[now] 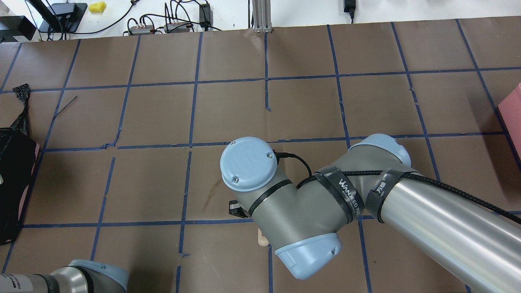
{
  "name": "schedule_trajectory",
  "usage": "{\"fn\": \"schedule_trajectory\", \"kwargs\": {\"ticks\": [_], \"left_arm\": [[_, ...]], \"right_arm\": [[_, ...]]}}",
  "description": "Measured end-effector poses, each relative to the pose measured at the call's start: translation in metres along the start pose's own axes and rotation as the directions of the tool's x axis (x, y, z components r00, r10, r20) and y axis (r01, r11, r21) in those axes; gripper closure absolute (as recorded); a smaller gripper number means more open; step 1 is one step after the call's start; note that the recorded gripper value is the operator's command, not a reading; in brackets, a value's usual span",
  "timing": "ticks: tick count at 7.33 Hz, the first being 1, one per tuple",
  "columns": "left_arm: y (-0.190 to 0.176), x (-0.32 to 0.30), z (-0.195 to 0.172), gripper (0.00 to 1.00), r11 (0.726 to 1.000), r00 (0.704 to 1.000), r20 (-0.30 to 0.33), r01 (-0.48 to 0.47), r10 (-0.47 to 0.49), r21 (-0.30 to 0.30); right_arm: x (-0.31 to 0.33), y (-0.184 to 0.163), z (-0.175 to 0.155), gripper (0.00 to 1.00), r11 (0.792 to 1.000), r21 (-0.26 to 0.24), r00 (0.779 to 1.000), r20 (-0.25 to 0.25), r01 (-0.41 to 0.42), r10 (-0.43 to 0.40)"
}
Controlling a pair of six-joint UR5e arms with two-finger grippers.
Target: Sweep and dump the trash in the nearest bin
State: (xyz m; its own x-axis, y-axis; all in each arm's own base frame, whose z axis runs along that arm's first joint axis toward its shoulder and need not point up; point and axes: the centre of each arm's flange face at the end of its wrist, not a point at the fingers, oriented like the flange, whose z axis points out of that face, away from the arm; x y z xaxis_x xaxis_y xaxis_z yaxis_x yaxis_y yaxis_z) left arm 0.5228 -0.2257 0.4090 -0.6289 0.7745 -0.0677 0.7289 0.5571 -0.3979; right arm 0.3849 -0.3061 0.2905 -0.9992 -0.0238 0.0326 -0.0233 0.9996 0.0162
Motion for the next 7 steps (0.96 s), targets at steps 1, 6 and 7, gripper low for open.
{"fn": "schedule_trajectory", "kwargs": {"ticks": [1,6,7], "left_arm": [[0.015,0.001,-0.007,0.98,0.999,1.000,0.027,0.005,-0.004,-0.039],[0.091,-0.032,-0.036,0.98,0.987,0.995,0.096,0.033,-0.018,-0.160],[0.090,-0.043,-0.042,0.98,0.977,0.996,0.092,0.026,-0.006,-0.213]], "right_arm": [[0.001,0.001,0.001,0.87,1.000,0.012,1.000,-0.022,0.007,-0.007],[0.011,0.009,0.017,0.87,0.999,0.014,0.995,-0.090,0.048,-0.047],[0.009,0.011,0.017,0.87,0.998,0.020,0.994,-0.092,0.056,-0.053]]}}
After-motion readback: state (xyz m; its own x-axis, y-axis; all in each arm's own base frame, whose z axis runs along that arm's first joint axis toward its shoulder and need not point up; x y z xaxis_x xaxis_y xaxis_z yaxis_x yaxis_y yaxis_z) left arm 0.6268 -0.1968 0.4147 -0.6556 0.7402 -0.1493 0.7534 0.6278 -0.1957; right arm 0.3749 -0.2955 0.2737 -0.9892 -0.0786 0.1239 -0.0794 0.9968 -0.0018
